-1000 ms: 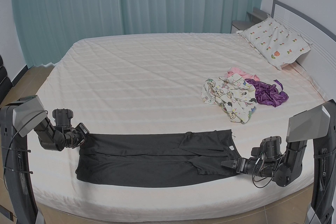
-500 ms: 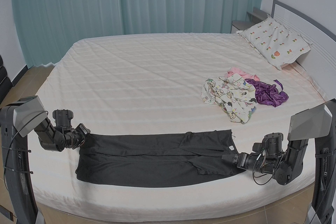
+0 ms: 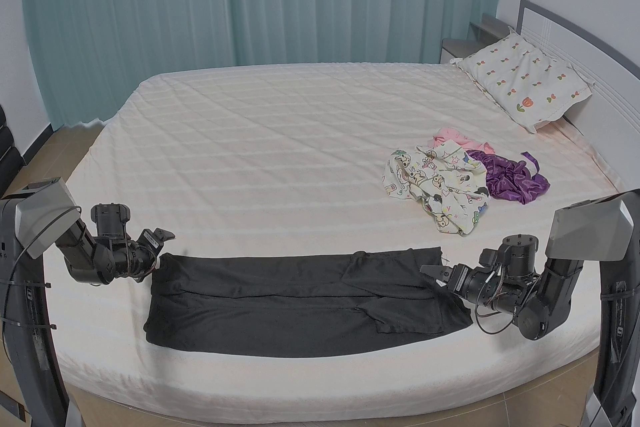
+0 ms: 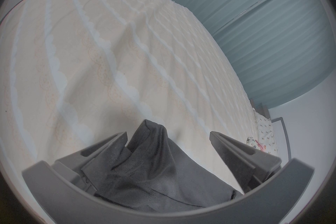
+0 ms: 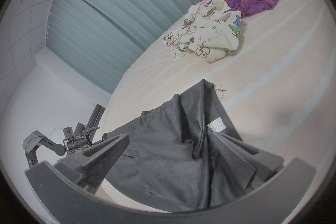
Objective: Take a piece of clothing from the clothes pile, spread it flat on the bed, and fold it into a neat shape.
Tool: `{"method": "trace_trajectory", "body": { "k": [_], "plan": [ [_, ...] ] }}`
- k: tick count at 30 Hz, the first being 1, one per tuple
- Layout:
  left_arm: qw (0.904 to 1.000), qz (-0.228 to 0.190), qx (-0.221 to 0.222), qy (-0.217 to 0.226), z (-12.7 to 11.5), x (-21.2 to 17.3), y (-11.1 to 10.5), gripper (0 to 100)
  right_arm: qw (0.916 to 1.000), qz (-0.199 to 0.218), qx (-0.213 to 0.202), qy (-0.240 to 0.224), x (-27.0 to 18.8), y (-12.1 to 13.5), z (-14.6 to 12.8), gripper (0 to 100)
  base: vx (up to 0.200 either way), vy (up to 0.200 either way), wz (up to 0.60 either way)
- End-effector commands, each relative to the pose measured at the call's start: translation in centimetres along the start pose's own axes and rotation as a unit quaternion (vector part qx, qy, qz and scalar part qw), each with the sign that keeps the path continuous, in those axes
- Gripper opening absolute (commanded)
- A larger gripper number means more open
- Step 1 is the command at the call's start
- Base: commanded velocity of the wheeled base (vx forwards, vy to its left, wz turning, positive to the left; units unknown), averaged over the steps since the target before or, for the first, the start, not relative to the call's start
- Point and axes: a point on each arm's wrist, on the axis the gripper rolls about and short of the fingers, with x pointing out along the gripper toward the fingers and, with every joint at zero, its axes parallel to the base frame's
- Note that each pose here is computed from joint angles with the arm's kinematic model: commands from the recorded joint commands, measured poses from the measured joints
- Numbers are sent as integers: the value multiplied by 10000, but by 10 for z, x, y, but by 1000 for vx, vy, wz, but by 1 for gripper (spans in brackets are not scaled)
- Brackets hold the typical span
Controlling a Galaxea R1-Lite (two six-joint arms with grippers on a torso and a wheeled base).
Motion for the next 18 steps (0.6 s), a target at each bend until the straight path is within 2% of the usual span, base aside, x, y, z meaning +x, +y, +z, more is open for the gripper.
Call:
{"method": "trace_trajectory", "body": {
  "k": [1, 6, 14, 15, 18],
  "plan": [
    [10000, -48, -9, -37, 3, -4, -3, 100, 9999, -81, -5, 64, 14, -5, -6, 100, 0, 0, 0],
    [10000, -37, -12, -27, 2, -3, -2, 100, 9995, -265, -42, -184, 28, -12, -2, 100, 0, 0, 0],
    [10000, -37, -20, -26, 2, -3, -2, 100, 9992, -224, -43, -342, 47, -19, 1, 100, 0, 0, 0],
    [10000, -37, -20, -26, 2, -3, -2, 100, 9992, -199, -44, -350, 48, -18, 2, 0, 0, 0, 0],
    [10000, -40, -15, -21, 2, -3, -3, 100, 9991, -168, -51, -392, 50, -17, 4, 0, 0, 0, 0]
  ]
}}
